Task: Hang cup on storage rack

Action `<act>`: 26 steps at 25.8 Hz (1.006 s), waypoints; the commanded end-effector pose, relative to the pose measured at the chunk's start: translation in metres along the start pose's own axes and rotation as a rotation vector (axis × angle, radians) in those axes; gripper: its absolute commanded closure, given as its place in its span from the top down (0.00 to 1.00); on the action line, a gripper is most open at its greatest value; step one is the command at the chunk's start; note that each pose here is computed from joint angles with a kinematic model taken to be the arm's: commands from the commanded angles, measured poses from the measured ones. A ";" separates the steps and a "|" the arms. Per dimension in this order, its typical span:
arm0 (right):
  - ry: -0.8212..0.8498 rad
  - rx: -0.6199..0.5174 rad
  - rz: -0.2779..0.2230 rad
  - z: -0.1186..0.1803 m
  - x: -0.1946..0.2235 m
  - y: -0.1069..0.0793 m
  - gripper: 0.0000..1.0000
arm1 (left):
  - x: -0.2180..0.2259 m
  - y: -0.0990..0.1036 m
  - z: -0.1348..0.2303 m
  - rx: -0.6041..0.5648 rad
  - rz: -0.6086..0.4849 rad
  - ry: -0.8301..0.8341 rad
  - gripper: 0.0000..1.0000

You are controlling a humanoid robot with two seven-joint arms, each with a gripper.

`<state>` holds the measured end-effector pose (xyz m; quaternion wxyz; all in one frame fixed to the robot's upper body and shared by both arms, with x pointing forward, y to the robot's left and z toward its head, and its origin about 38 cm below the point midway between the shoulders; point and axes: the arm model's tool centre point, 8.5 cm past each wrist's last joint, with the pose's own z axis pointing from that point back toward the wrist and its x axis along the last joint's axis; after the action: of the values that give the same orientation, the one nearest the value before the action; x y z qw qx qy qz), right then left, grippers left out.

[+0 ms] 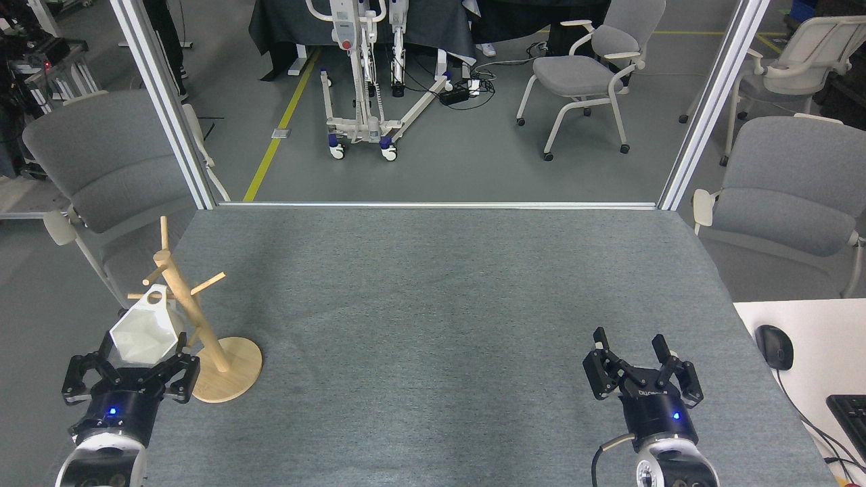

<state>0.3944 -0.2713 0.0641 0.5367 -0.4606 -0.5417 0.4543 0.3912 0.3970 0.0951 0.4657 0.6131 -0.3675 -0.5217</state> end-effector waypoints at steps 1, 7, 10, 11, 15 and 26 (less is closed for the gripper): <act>-0.001 0.002 -0.009 -0.001 0.005 0.000 1.00 | -0.001 -0.006 0.001 -0.017 0.003 -0.002 0.98; -0.006 -0.009 -0.011 -0.006 0.008 -0.005 1.00 | -0.002 -0.008 0.002 -0.022 0.005 0.001 0.99; -0.001 -0.013 -0.004 -0.008 0.005 -0.007 1.00 | -0.001 -0.008 0.002 -0.022 0.005 -0.001 0.99; -0.001 -0.014 -0.009 -0.008 0.006 -0.007 1.00 | -0.001 -0.009 0.002 -0.025 0.003 -0.001 0.99; 0.001 -0.012 -0.005 -0.008 0.006 -0.007 1.00 | -0.001 -0.018 0.008 -0.045 0.001 -0.006 0.99; 0.005 -0.015 0.005 -0.008 0.002 -0.009 1.00 | 0.008 -0.041 0.029 -0.102 0.003 -0.031 0.99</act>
<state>0.4021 -0.2705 0.0726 0.5334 -0.4664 -0.5424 0.4514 0.3706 0.3990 0.0627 0.4861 0.5878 -0.3509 -0.5432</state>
